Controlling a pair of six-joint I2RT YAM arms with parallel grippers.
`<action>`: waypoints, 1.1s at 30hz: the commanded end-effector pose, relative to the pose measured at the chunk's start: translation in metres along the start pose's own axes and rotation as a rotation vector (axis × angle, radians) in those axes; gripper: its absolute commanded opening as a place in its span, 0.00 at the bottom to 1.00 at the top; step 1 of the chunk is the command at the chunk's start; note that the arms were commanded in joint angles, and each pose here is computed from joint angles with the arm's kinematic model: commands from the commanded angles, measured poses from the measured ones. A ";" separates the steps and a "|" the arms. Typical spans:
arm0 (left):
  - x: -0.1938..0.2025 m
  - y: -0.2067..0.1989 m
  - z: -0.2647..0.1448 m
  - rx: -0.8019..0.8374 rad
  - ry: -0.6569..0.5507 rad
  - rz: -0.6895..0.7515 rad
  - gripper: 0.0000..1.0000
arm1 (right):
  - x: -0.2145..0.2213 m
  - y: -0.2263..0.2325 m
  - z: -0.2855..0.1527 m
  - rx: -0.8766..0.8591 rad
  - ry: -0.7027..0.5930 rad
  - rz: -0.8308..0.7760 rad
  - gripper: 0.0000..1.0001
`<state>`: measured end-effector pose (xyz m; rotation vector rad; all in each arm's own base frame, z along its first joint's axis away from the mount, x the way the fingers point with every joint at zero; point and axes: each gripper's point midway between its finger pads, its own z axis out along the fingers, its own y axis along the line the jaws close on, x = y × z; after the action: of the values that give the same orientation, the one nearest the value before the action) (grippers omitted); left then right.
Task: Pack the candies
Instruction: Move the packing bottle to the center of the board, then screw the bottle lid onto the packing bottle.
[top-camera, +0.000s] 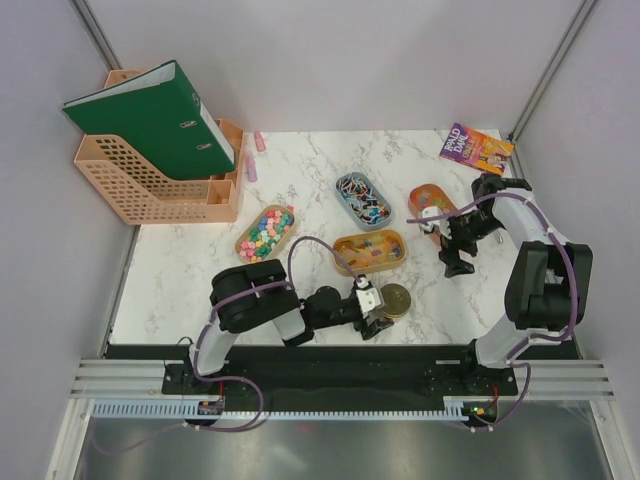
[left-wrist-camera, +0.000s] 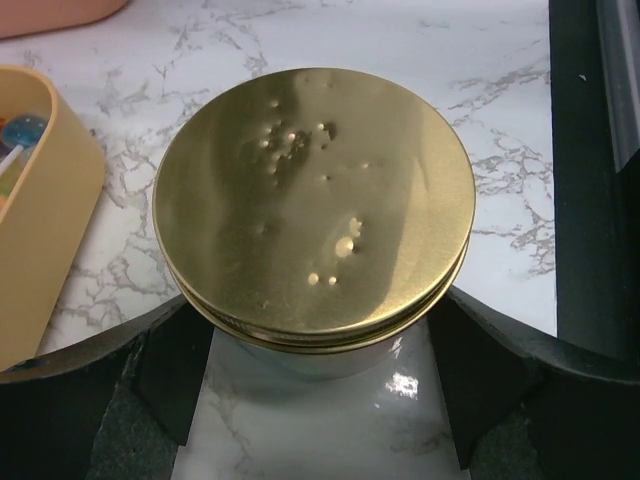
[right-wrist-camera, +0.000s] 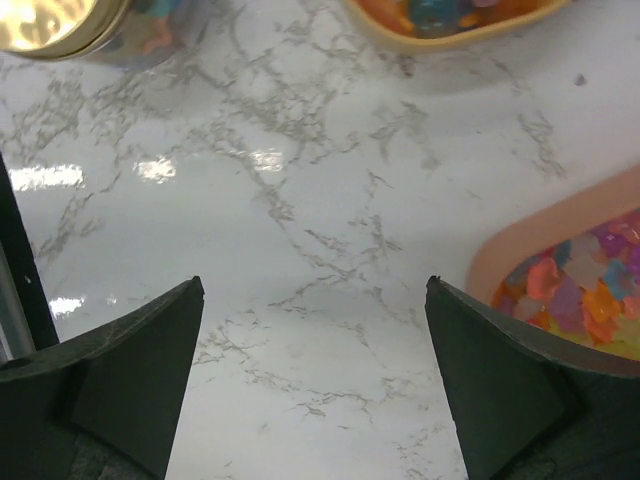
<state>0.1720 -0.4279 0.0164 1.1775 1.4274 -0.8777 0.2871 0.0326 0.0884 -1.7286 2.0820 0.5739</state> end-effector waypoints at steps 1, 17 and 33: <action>0.084 -0.012 -0.017 0.059 0.242 0.070 0.92 | 0.007 0.041 0.000 -0.169 0.005 -0.276 0.98; 0.074 -0.004 0.045 0.098 0.159 0.107 0.72 | -0.027 0.095 0.012 -0.288 -0.069 -0.474 0.98; 0.099 0.008 0.053 0.086 0.238 0.080 0.92 | -0.007 0.107 0.013 -0.339 0.012 -0.450 0.98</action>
<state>0.2049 -0.5045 0.0206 1.1933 1.2630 -0.9342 0.2161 0.0627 0.0776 -2.2958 1.5519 0.6586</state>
